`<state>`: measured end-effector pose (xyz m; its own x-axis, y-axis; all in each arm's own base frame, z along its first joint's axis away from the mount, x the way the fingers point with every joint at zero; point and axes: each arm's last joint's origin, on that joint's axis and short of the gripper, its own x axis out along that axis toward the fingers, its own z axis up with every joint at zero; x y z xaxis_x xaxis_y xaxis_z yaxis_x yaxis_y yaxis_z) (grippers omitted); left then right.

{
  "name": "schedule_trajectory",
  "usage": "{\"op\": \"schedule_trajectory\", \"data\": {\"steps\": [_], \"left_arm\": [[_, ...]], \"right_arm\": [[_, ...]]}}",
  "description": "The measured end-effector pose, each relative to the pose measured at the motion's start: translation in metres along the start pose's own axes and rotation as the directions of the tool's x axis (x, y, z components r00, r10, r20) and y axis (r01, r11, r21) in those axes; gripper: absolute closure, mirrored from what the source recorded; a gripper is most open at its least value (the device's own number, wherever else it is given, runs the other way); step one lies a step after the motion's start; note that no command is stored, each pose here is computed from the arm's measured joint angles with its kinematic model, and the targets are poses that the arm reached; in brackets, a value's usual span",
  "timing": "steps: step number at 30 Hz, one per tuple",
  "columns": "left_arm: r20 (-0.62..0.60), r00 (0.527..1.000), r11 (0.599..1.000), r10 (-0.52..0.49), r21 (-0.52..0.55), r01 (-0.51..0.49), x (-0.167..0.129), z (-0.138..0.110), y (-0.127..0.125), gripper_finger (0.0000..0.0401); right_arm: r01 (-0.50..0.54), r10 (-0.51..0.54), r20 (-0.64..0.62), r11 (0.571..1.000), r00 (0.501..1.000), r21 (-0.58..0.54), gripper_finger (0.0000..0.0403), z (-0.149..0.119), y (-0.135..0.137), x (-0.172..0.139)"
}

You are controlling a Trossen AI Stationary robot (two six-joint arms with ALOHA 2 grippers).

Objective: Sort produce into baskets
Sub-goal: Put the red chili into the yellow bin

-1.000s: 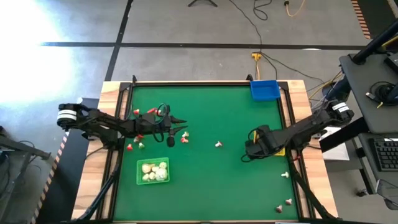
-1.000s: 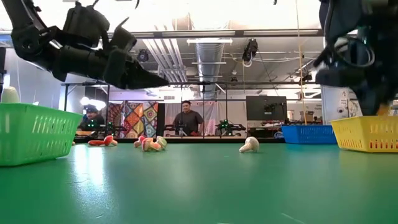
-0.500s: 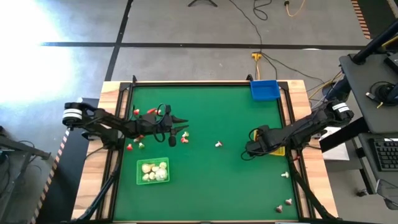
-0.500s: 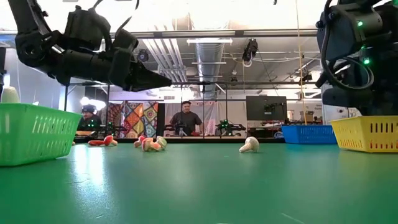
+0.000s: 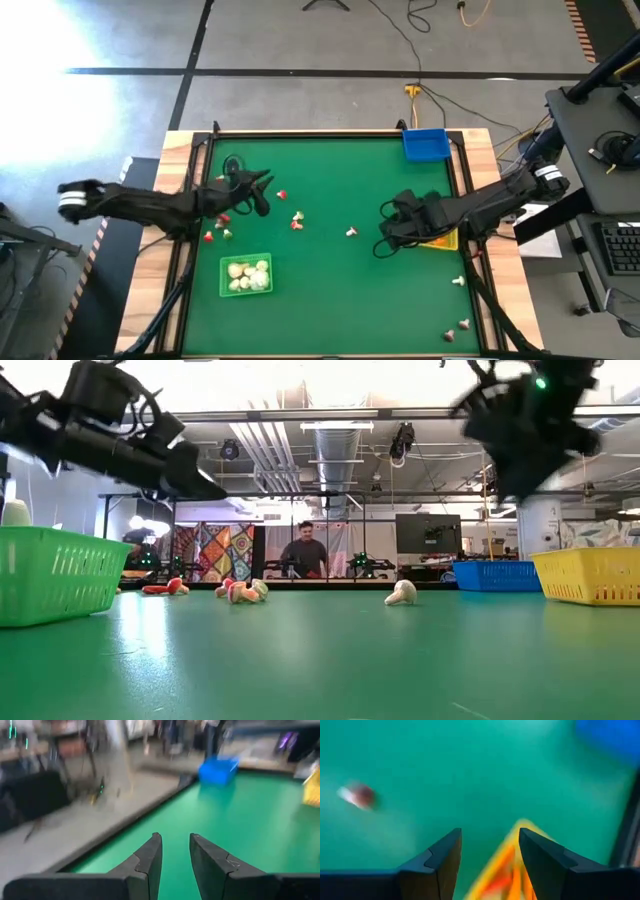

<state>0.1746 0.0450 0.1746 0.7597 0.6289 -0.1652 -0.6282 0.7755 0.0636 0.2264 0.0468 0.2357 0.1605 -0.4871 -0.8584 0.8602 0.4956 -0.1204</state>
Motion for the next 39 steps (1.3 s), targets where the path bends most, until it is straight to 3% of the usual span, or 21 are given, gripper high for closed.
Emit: {"op": "schedule_trajectory", "data": {"steps": [3, 7, 9, 12, 17, 21, 26, 27, 32, 39], "left_arm": [[-0.226, 0.973, 0.998, 0.041, 0.06, -0.028, -0.003, 0.02, 0.01, 0.0317], [-0.431, 0.89, 0.984, 0.148, 0.158, -0.087, -0.004, 0.05, 0.028, 0.0317], [-0.542, 0.827, 0.983, 0.147, 0.174, -0.061, -0.001, 0.057, 0.039, 0.0317], [-0.693, 0.717, 0.995, 0.077, 0.096, -0.014, 0.011, 0.053, 0.058, 0.0317], [-0.816, 0.577, 0.999, -0.03, -0.048, -0.015, 0.038, 0.034, 0.088, 0.0317], [-0.898, 0.439, 0.995, -0.026, -0.065, -0.075, 0.049, 0.015, 0.109, 0.0317], [-0.947, 0.32, 0.994, -0.04, -0.069, -0.08, 0.057, -0.006, 0.117, 0.0303], [-0.952, 0.302, 0.995, -0.044, -0.068, -0.068, 0.058, -0.009, 0.117, 0.0298], [-0.951, 0.308, 0.998, -0.02, -0.037, -0.049, 0.066, -0.015, 0.118, 0.0267], [-0.963, 0.269, 0.999, 0.019, 0.005, -0.054, 0.077, -0.03, 0.12, 0.0246]], "right_arm": [[-0.027, 0.04, 0.143, 0.995, 0.989, -0.094, 0.0211, 0.012, 0.01, -0.009], [-0.097, 0.14, 0.209, 0.975, 0.968, -0.202, 0.0211, 0.016, 0.023, -0.007], [-0.13, 0.189, 0.233, 0.961, 0.954, -0.245, 0.0211, 0.014, 0.029, -0.001], [-0.186, 0.261, 0.264, 0.943, 0.929, -0.276, 0.0211, 0.009, 0.036, 0.009], [-0.237, 0.319, 0.249, 0.921, 0.915, -0.309, 0.0211, 0.0, 0.039, 0.018], [-0.238, 0.325, 0.232, 0.911, 0.917, -0.337, 0.0211, -0.006, 0.039, 0.02], [-0.244, 0.353, 0.248, 0.892, 0.902, -0.379, 0.0211, -0.011, 0.04, 0.026], [-0.251, 0.363, 0.258, 0.89, 0.895, -0.382, 0.0211, -0.011, 0.041, 0.028], [-0.258, 0.393, 0.341, 0.889, 0.854, -0.378, 0.0211, -0.013, 0.043, 0.036], [-0.266, 0.4, 0.335, 0.886, 0.853, -0.38, 0.0211, -0.012, 0.042, 0.039]]}}
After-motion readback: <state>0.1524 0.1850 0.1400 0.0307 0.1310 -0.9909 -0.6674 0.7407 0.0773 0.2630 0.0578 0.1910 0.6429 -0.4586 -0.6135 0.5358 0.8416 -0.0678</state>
